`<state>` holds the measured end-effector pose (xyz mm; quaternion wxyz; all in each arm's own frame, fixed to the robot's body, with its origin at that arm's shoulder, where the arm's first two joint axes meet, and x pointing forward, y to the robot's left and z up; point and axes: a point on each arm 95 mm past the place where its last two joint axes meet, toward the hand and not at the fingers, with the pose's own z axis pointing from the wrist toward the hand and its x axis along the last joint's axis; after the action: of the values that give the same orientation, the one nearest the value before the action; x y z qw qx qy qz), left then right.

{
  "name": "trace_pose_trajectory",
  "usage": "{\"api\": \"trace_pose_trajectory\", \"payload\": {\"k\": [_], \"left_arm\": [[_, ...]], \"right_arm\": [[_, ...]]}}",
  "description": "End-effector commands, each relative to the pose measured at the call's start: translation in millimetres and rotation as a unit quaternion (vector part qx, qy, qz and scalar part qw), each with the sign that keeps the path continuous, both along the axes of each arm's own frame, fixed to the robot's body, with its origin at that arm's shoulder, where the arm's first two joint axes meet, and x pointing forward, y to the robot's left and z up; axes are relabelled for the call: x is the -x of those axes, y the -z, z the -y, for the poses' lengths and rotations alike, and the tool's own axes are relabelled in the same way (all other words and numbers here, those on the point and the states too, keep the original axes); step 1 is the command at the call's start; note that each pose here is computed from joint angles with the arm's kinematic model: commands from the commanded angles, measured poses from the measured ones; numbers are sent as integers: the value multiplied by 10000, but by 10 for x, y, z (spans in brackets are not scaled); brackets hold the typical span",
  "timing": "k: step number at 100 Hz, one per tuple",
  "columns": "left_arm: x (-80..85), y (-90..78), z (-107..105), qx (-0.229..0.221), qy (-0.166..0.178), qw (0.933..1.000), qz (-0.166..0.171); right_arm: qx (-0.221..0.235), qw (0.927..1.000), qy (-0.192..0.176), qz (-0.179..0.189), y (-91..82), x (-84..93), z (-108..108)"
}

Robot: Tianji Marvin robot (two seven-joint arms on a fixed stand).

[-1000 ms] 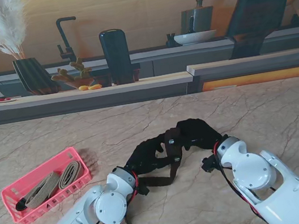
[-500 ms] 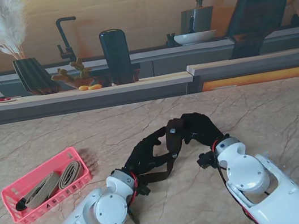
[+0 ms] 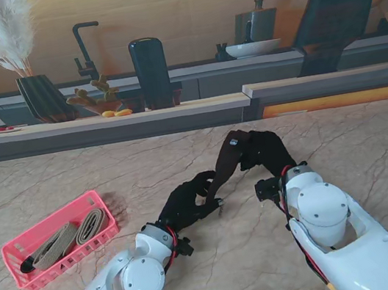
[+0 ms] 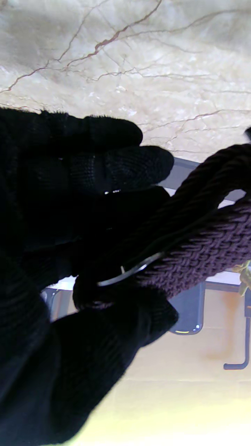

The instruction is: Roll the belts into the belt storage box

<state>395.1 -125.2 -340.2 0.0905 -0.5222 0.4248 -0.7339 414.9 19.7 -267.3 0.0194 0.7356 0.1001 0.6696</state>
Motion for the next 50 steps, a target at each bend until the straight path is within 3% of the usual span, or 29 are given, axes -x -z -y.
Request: {"api": "trace_pose_trajectory", "payload": {"k": [1, 23, 50], "left_arm": [[39, 0, 75, 208, 14, 9997, -128], [31, -32, 111, 577, -131, 9979, -280], [-31, -9, 220, 643, -335, 9972, -181]], "right_arm": [[-99, 9999, 48, 91, -103, -1, -22], [-532, 9984, 186, -23, -152, 5, -16], [-1240, 9908, 144, -515, -85, 85, -118]]}}
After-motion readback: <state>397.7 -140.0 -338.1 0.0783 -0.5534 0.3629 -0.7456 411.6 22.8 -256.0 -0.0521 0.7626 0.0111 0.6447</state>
